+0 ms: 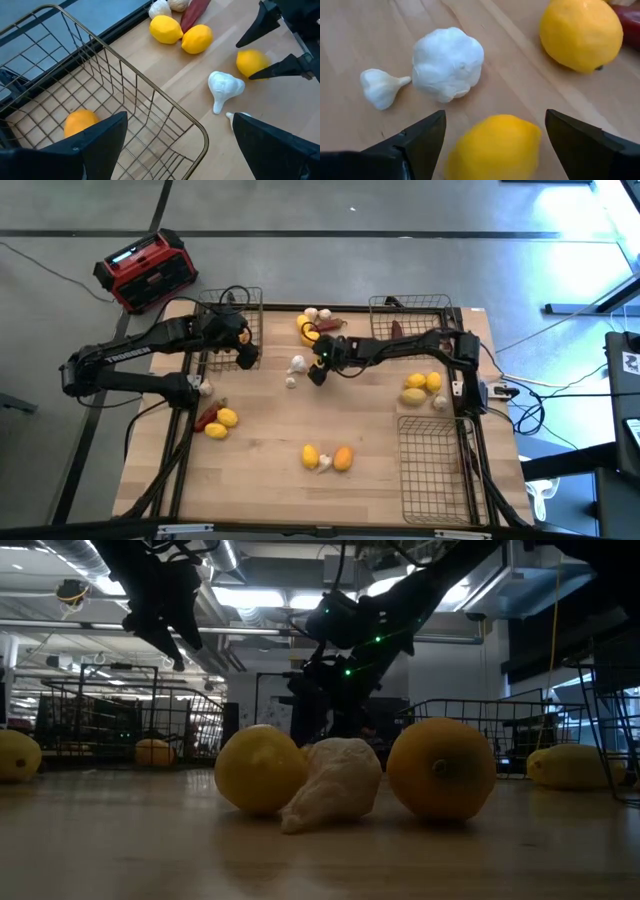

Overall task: Sort produce into baskets
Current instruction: Put the yellow lemon into the top left wire basket

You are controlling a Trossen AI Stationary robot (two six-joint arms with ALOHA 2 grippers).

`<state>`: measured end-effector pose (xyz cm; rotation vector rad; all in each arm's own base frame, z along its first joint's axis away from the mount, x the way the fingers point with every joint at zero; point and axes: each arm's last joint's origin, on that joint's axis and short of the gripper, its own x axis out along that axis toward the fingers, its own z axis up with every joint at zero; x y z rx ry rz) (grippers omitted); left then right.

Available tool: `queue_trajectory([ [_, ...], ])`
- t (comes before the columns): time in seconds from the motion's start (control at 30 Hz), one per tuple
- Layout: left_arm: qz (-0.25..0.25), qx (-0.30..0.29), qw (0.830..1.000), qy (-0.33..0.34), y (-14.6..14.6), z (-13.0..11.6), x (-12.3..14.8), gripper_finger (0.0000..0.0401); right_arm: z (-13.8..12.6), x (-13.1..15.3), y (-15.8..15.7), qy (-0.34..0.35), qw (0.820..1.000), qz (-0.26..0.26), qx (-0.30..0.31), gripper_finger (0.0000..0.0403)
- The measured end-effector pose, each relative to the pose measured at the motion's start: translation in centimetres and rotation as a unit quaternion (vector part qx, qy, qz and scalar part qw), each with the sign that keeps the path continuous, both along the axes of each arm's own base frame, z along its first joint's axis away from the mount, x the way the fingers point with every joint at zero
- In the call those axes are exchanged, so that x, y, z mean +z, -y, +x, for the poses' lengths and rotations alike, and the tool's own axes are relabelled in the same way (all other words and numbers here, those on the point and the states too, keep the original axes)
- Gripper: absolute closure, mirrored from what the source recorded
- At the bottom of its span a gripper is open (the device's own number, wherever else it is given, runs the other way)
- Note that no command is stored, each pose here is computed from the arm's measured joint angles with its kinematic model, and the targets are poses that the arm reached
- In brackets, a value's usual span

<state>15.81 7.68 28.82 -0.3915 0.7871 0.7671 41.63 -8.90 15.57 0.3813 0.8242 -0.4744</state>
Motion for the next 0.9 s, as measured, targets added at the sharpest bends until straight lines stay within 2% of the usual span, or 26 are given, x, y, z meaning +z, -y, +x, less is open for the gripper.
queue_trajectory([
  [0.7, 0.001, -0.001, 1.000, 0.000, 0.0, 0.0, 0.0, 0.0044, -2.1, -0.5, -0.4, -0.117, 0.993, 0.014, 0.016, 0.0070],
  [0.8, 0.001, -0.001, 1.000, 0.000, 0.0, 0.0, 0.0, 0.0045, -2.3, -0.6, -0.4, -0.132, 0.991, 0.012, 0.025, 0.0091],
  [0.9, 0.001, 0.000, 1.000, 0.000, 0.0, 0.0, 0.0, 0.0045, -2.4, -0.7, -0.4, -0.137, 0.990, 0.007, 0.040, 0.0131],
])
